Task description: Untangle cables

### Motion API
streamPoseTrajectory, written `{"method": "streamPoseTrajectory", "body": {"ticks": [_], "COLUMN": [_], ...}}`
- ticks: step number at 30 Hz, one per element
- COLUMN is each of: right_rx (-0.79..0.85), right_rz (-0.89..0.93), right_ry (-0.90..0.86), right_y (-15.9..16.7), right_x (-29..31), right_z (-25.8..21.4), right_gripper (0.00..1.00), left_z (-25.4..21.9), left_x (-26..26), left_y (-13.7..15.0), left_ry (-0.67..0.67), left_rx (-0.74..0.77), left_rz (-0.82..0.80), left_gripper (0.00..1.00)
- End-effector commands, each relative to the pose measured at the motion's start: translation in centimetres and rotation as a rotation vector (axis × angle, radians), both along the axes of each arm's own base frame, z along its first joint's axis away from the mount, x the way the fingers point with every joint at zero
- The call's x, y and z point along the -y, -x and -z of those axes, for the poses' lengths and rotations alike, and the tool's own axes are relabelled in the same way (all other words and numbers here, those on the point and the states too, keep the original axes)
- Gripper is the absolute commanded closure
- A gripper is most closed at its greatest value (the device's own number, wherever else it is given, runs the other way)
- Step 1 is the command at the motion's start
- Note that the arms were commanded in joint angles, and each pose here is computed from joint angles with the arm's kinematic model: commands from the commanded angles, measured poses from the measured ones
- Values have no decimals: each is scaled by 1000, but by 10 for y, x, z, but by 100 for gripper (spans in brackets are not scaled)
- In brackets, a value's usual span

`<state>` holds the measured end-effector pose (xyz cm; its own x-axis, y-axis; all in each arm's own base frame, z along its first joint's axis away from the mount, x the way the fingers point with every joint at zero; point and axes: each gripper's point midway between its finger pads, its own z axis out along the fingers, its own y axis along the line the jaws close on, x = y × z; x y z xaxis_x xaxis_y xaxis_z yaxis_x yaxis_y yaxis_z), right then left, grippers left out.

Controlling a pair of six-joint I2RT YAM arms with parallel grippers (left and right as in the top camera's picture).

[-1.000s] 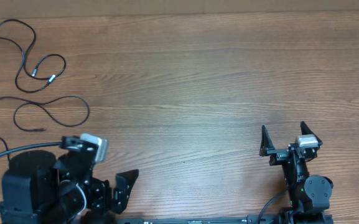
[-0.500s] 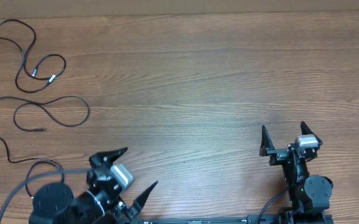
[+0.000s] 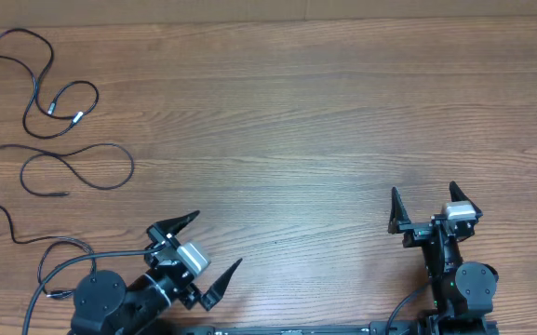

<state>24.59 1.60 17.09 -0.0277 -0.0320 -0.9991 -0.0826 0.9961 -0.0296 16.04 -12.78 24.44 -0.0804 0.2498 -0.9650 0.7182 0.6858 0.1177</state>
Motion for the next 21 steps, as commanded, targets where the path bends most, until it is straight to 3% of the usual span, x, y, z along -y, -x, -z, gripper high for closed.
{"method": "streamPoseTrajectory", "body": {"ticks": [1,9,14,21], "right_rx": [4,4,4,4], "right_rz": [16,16,16,16], "right_ry": [1,1,1,1], "right_y": [0,0,0,0], "right_x": [3,3,3,3], "right_z": [2,2,2,2], "right_gripper": [0,0,0,0], "left_z": [10,16,20,21], "left_x": [-1,-6,-23,-37], "left_y": [-8,-25,-39,-54], "left_ry": [45,112,222,274], "left_rx": [18,135,105,162], "left_rz": [-29,-78,-214,-314], "left_gripper": [0,1,0,0]}}
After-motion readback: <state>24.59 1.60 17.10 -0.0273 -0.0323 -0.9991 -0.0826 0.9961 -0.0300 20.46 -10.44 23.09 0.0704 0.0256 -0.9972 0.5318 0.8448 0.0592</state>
